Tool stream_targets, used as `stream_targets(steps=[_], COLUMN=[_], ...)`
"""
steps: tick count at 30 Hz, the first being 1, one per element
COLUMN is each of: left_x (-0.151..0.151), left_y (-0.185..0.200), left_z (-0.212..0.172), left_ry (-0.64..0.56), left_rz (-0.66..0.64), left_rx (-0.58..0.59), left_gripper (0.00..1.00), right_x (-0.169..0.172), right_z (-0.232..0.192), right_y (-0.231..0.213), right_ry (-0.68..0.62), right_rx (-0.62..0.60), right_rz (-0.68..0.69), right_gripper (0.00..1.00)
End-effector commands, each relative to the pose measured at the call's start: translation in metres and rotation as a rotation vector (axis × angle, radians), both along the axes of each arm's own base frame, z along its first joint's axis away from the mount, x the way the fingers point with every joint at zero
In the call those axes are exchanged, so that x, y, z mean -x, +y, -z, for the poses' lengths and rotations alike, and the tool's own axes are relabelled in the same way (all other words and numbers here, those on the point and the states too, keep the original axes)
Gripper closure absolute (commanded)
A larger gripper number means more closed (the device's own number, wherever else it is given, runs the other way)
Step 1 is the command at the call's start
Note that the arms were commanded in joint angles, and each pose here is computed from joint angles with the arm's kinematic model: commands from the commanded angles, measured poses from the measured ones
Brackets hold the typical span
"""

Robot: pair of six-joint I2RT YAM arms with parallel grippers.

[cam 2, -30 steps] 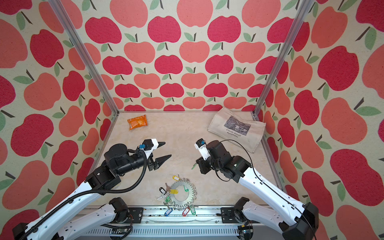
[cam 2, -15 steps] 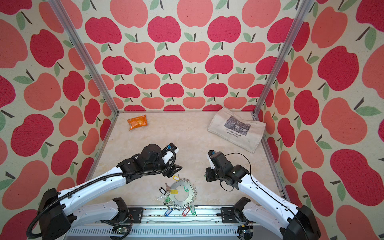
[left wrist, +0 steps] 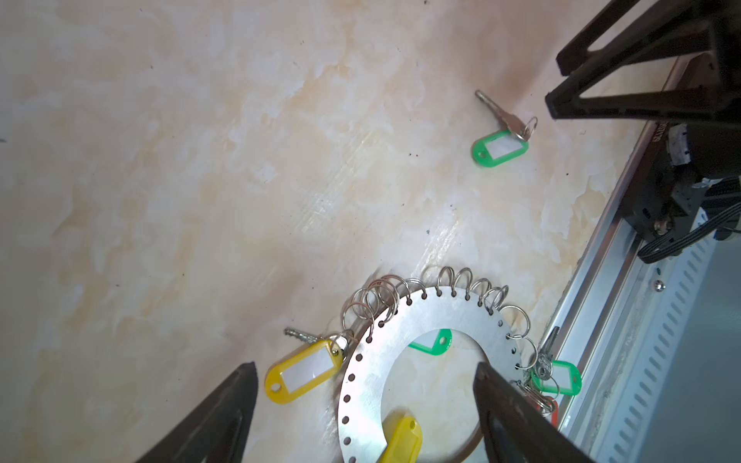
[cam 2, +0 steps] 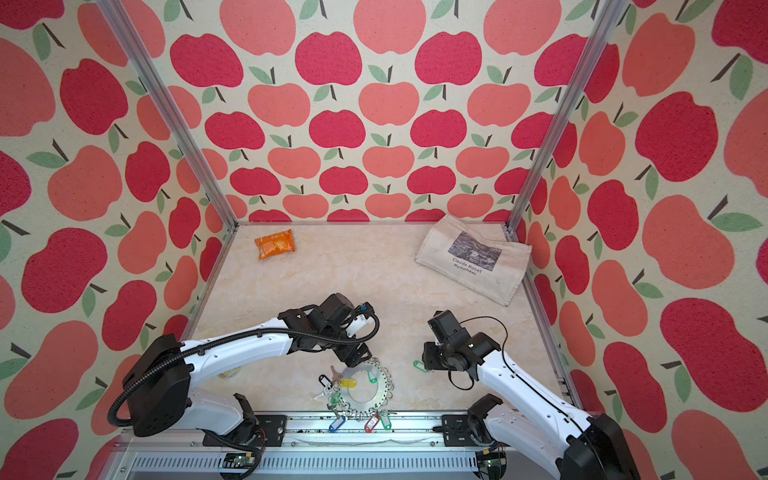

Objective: Put the keys on the keyring

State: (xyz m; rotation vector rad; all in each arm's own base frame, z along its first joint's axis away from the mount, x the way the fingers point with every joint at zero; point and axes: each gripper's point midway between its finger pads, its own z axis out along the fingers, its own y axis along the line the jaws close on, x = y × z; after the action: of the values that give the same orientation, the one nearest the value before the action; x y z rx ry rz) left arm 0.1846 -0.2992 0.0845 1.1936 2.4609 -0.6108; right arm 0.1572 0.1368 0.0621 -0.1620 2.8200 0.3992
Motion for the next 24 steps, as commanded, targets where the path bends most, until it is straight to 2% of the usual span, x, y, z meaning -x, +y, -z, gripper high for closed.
stream_targets(steps=[1, 4, 12, 17, 19, 24], left_x=[0.009, 0.015, 0.016, 0.004, -0.006, -0.033], left_y=[-0.002, 0.001, 0.014, 0.032, 0.04, 0.064], left_z=[0.008, 0.022, 0.059, 0.081, 0.084, 0.078], left_ry=[0.05, 0.065, 0.005, -0.044, -0.056, -0.027], left_rz=[0.027, 0.055, 0.049, -0.026, -0.073, -0.224], left_rx=[-0.052, -0.139, -0.361, -0.481, -0.496, -0.421], left_gripper=[0.13, 0.11, 0.09, 0.1, 0.1, 0.15], right_x=[-0.005, -0.008, -0.018, -0.022, -0.022, -0.024], right_z=[-0.015, -0.021, -0.037, -0.043, -0.044, -0.044], right_y=[-0.002, -0.003, -0.003, -0.005, -0.004, 0.003], right_ry=[-0.029, -0.053, -0.123, -0.155, -0.16, -0.161], right_rx=[-0.002, -0.004, -0.007, -0.002, -0.003, -0.029], right_rz=[0.019, 0.023, 0.022, 0.026, 0.024, 0.002], right_gripper=[0.46, 0.44, 0.39, 0.37, 0.37, 0.36])
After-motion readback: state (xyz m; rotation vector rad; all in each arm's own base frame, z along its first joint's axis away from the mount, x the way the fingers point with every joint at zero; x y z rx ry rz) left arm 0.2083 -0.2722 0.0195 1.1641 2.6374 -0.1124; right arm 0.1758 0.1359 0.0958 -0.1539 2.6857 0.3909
